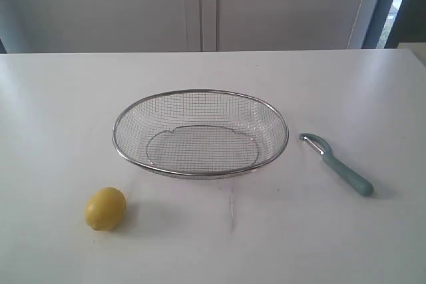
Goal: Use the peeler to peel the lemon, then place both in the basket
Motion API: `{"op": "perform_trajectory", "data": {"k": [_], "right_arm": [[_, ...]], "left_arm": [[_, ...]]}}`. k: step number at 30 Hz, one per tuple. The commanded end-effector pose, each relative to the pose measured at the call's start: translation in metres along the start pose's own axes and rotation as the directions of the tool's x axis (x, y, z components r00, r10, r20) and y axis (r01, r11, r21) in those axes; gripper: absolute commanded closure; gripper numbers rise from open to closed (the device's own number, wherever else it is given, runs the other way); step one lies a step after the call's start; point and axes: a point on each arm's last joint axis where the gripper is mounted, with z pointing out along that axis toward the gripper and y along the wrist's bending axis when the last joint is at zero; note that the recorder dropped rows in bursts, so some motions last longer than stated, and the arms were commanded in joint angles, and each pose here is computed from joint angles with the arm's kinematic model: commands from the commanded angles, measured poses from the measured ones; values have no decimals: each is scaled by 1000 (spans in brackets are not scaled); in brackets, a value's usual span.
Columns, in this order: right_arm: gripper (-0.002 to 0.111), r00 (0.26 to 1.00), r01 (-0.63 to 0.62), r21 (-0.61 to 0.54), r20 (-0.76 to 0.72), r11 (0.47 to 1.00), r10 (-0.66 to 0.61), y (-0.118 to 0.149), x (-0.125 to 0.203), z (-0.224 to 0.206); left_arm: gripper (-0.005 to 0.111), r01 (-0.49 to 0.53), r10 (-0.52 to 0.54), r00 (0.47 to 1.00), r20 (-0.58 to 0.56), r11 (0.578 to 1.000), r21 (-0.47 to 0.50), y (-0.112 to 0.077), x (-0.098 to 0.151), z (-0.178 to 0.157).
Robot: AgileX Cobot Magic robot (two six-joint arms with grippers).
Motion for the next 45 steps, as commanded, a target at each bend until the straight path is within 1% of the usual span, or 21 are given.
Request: {"op": "perform_trajectory", "data": {"k": [1, 26, 30, 33, 35, 36, 40, 41, 45], "right_arm": [[108, 1000, 6, 7, 15, 1000, -6, 0, 0, 0], [108, 1000, 6, 7, 15, 1000, -6, 0, 0, 0], [108, 999, 5, 8, 40, 1000, -6, 0, -2, 0], [108, 996, 5, 11, 86, 1000, -6, -1, -6, 0], [108, 989, 5, 14, 150, 1000, -7, -1, -12, -1], [108, 980, 4, 16, 201, 1000, -7, -1, -17, -2], [108, 957, 3, 20, 290, 1000, -9, -1, -25, -4], [108, 943, 3, 22, 333, 1000, -10, -2, -29, -5], [108, 908, 1, 26, 420, 1000, -12, -2, -37, -8]], "left_arm": [[107, 3, -3, 1000, 3, 1000, 0, 0, 1, 0], [107, 3, -3, 1000, 3, 1000, 0, 0, 1, 0], [107, 3, -3, 1000, 3, 1000, 0, 0, 1, 0], [107, 3, -3, 1000, 3, 1000, 0, 0, 1, 0], [107, 3, -3, 1000, 3, 1000, 0, 0, 1, 0], [107, 3, -3, 1000, 3, 1000, 0, 0, 1, 0], [107, 3, -3, 1000, 3, 1000, 0, 0, 1, 0], [107, 3, -3, 1000, 3, 1000, 0, 0, 1, 0], [107, 3, -3, 1000, 3, 1000, 0, 0, 1, 0]]}}
